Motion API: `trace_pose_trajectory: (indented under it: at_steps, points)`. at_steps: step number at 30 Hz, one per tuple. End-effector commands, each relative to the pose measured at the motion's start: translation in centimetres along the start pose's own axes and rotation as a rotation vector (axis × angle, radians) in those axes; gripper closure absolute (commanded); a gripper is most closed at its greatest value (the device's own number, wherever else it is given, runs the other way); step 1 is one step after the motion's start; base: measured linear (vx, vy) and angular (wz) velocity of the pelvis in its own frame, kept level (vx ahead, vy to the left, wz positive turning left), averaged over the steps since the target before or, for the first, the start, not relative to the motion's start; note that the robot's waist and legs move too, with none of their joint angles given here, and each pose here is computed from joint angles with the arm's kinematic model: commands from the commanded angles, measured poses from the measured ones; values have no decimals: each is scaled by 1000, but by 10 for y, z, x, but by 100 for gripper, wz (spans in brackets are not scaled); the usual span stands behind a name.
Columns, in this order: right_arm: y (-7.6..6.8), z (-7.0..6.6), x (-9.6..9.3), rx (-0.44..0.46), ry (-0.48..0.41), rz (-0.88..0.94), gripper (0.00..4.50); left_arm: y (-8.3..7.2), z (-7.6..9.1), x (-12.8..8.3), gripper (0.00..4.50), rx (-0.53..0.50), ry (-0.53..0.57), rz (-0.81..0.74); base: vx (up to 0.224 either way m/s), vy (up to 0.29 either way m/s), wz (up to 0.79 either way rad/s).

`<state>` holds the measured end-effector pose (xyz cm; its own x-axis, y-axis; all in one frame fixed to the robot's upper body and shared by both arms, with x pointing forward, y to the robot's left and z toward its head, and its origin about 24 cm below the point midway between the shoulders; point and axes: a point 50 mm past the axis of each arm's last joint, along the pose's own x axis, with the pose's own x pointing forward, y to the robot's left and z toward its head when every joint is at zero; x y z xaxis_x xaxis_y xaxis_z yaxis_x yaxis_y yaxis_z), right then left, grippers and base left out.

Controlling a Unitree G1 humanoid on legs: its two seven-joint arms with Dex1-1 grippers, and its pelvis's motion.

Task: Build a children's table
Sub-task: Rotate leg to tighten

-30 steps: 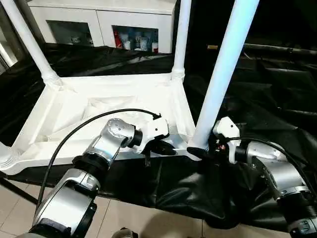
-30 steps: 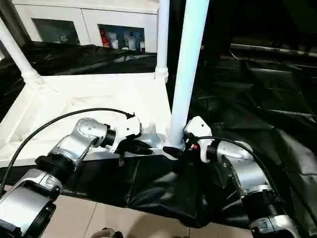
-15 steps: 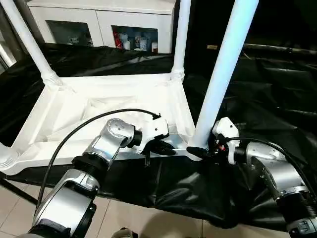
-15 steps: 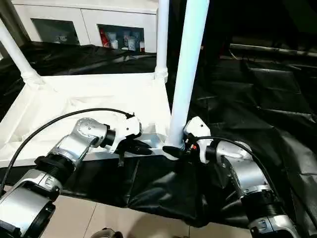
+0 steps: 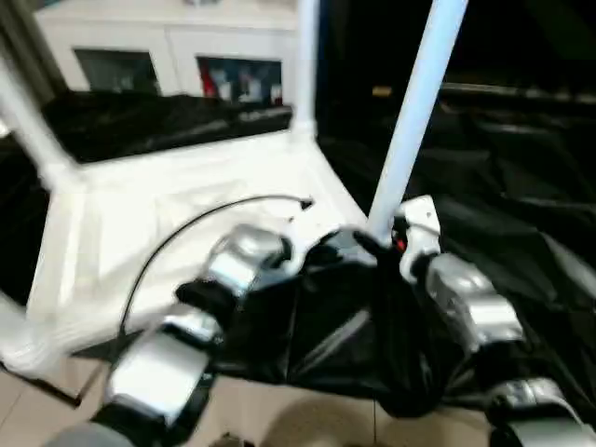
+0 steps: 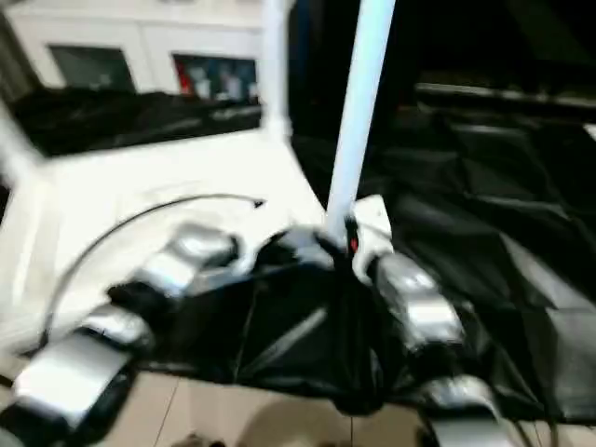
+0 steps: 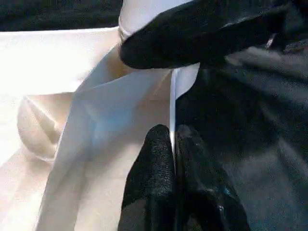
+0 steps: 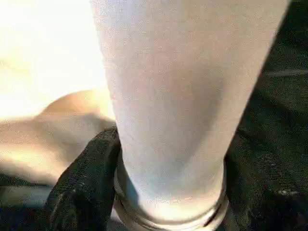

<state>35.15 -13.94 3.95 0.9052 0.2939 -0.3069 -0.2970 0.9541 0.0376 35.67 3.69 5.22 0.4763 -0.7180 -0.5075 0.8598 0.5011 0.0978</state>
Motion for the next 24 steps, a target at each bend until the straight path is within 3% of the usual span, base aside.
trace_pose_trajectory:
  at_steps: [1, 3, 8, 10, 13, 15, 18, 22, 23, 24]
  points:
    - [4, -24, 5, 30, 129, -91, 182, 6, 10, 2, 450, -34, -19, 114, 0, 0, 0]
    - [10, -19, 9, -13, 116, -78, 182, 8, 11, 3, 450, -33, -15, 137, 0, 0, 0]
    - [12, -16, 12, 15, 107, -97, 182, 12, 12, 1, 450, -3, -20, 156, 0, 0, 0]
    - [11, -13, 14, 18, 80, -99, 113, 13, 11, 0, 450, 1, -18, 150, 0, 0, 0]
    - [7, -2, 14, 17, -2, -75, 113, 12, 8, -1, 450, 41, -16, 110, 0, 0, 0]
    - [5, 0, 14, 5, -20, -67, 74, 11, 7, -2, 450, 52, -19, 98, 0, 0, 0]
    - [1, 6, 11, -7, -56, -42, 59, 12, 6, -3, 450, 74, -22, 77, 0, 0, 0]
    - [-5, 9, -6, -112, -87, 171, 59, 14, 2, -11, 450, 122, -37, -4, 0, 0, 0]
    - [-8, 5, -20, -194, -82, 286, 59, 14, 0, -16, 450, 175, -47, -76, 0, 0, 0]
    - [-8, 5, -20, -198, -81, 291, 59, 14, 0, -17, 450, 177, -47, -80, 0, 0, 0]
